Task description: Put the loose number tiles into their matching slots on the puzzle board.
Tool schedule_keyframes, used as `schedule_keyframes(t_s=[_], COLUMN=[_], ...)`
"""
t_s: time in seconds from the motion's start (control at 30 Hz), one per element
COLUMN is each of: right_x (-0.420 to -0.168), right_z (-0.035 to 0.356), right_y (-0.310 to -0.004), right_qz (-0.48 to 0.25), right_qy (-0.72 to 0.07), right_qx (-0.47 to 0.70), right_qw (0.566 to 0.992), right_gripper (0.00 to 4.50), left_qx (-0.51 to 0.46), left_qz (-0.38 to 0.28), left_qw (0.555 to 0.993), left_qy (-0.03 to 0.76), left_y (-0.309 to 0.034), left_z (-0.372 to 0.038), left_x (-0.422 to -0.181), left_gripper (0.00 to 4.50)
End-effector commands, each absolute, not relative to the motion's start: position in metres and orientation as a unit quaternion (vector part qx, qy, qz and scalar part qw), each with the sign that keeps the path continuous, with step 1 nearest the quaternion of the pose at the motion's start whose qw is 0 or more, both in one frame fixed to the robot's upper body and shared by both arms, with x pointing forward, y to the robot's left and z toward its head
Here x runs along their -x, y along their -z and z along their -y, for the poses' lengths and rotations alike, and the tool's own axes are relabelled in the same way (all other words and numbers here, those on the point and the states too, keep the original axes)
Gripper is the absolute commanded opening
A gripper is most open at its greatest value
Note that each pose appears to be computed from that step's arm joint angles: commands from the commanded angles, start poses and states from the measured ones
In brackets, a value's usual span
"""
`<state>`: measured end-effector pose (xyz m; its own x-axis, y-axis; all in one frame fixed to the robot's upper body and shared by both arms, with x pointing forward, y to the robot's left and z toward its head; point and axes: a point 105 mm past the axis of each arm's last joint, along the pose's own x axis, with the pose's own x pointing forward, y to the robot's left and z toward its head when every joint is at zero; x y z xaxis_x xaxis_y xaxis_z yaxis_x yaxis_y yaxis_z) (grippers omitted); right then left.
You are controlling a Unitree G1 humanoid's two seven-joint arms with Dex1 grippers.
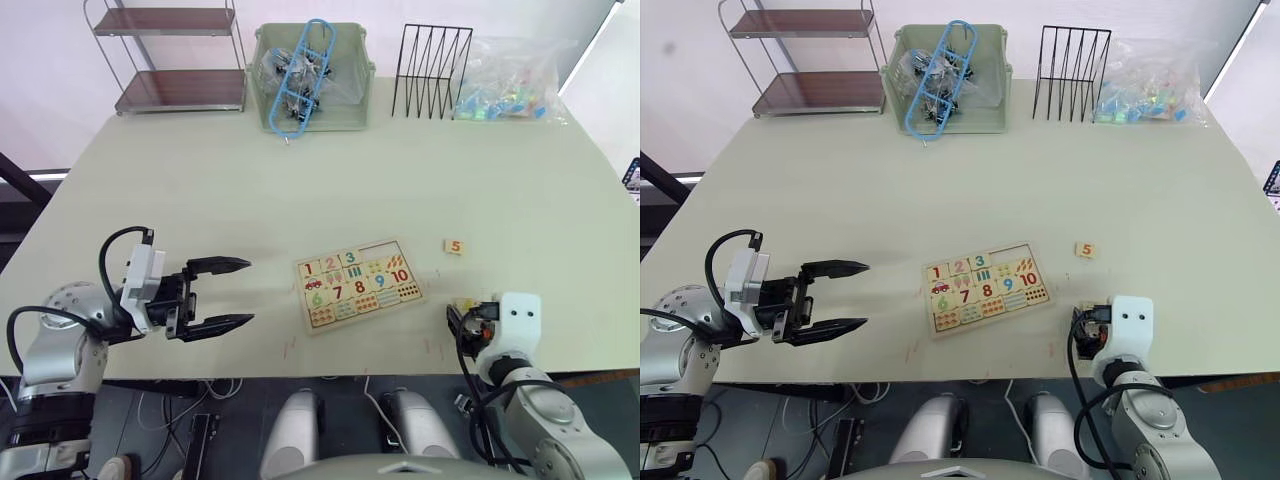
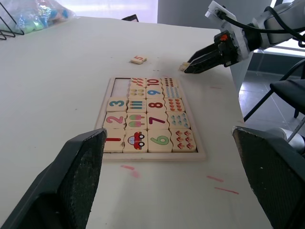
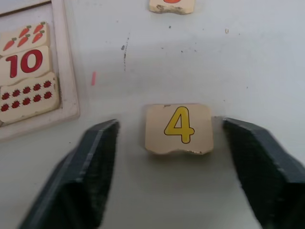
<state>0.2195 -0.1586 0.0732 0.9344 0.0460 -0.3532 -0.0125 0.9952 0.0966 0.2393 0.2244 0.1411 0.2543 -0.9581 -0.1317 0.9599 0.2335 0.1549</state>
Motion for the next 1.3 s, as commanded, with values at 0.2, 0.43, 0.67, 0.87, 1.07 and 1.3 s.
schedule_keyframes(t_s=[0.2, 0.43, 0.67, 0.87, 1.07, 1.3], right_x=[-0.212, -0.215, -0.230, -0.242, -0.252, -0.260], right_z=[0.168, 0.187, 0.213, 0.224, 0.232, 0.233], right_y=[-0.104, -0.112, -0.118, -0.122, -0.112, -0.095], right_qz=[-0.100, -0.063, -0.061, -0.070, -0.108, -0.137], right_qy=[-0.103, -0.247, -0.357, -0.471, -0.555, -0.587], right_qx=[-0.024, 0.015, 0.069, 0.126, 0.189, 0.232], right_qw=[0.989, 0.967, 0.930, 0.870, 0.803, 0.764], right_gripper=[4.45, 4.45, 4.45, 4.45, 4.45, 4.45], left_qx=[-0.114, -0.113, -0.126, -0.133, -0.135, -0.135], left_qz=[-0.007, -0.015, -0.026, -0.021, -0.024, -0.020], left_qw=[0.780, 0.781, 0.789, 0.792, 0.788, 0.782], left_qy=[0.615, 0.614, 0.601, 0.596, 0.600, 0.608], left_y=[-0.142, -0.138, -0.135, -0.136, -0.138, -0.146], left_z=[-0.225, -0.230, -0.242, -0.246, -0.246, -0.243], left_x=[-0.235, -0.232, -0.234, -0.238, -0.241, -0.241], left_gripper=[4.50, 4.50, 4.50, 4.50, 4.50, 4.50])
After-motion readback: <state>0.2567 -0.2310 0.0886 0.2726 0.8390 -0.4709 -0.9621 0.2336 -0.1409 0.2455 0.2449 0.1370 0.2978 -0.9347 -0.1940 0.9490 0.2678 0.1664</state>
